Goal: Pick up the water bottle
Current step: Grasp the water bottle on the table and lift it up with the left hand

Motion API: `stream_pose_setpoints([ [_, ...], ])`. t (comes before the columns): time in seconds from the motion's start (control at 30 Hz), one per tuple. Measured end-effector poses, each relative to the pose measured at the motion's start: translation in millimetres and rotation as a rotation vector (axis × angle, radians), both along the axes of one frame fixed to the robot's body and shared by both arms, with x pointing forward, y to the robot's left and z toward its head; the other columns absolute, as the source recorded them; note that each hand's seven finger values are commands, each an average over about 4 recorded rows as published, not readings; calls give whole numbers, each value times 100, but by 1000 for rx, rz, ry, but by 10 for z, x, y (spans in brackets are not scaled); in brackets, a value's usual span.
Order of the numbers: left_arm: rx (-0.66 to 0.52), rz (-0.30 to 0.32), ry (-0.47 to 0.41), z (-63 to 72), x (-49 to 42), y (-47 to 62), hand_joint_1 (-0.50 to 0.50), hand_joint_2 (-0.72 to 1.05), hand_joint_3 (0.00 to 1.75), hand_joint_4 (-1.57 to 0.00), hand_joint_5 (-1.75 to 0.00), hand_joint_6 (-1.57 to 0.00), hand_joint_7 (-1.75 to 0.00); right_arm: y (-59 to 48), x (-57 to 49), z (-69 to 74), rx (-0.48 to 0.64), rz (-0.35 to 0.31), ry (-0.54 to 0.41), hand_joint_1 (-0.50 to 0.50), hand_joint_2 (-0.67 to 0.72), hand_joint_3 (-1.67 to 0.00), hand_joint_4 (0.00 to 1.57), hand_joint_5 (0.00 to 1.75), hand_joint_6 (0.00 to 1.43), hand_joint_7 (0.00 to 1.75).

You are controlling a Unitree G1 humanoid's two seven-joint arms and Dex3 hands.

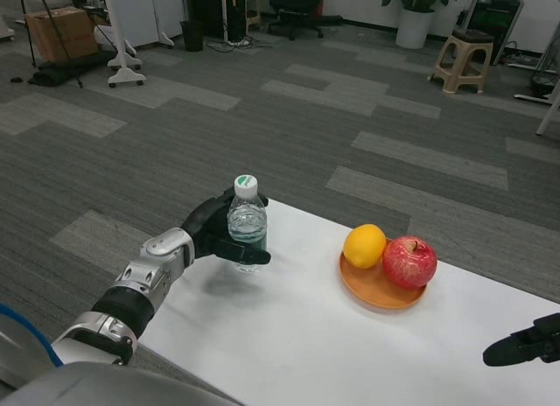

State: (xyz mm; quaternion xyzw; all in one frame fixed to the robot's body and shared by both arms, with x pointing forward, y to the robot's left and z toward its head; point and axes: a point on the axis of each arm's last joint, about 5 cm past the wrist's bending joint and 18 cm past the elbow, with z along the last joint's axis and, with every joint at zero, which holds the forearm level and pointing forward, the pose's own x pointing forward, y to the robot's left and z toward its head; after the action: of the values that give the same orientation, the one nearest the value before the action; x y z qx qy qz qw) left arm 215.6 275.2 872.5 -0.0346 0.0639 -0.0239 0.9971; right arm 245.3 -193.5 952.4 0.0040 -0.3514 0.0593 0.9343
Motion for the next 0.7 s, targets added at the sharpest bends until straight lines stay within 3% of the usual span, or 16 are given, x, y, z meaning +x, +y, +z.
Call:
stream_pose_setpoints([
  [0.07, 9, -25, -13, 33, 6, 19, 43, 43, 13, 0, -169, -12, -168, -1, -6, -6, 1, -1, 2, -27, 53, 0, 0, 0, 0, 0],
  [0.13, 12, -37, -19, 48, 11, 27, 45, 43, 15, 0, -175, -12, -168, -2, -13, -10, 2, -1, 3, -25, 53, 0, 0, 0, 0, 0],
  [0.27, 11, -57, -24, 46, 23, 1, 50, 34, 17, -2, -175, -10, -168, 1, -33, -20, 7, -1, 4, -25, 53, 0, 0, 0, 0, 0],
  [0.7, -35, -63, -53, 40, 33, -30, 49, 23, 11, -7, -175, -13, -168, 3, -67, -25, 18, -1, -1, -25, 53, 0, 0, 0, 0, 0],
])
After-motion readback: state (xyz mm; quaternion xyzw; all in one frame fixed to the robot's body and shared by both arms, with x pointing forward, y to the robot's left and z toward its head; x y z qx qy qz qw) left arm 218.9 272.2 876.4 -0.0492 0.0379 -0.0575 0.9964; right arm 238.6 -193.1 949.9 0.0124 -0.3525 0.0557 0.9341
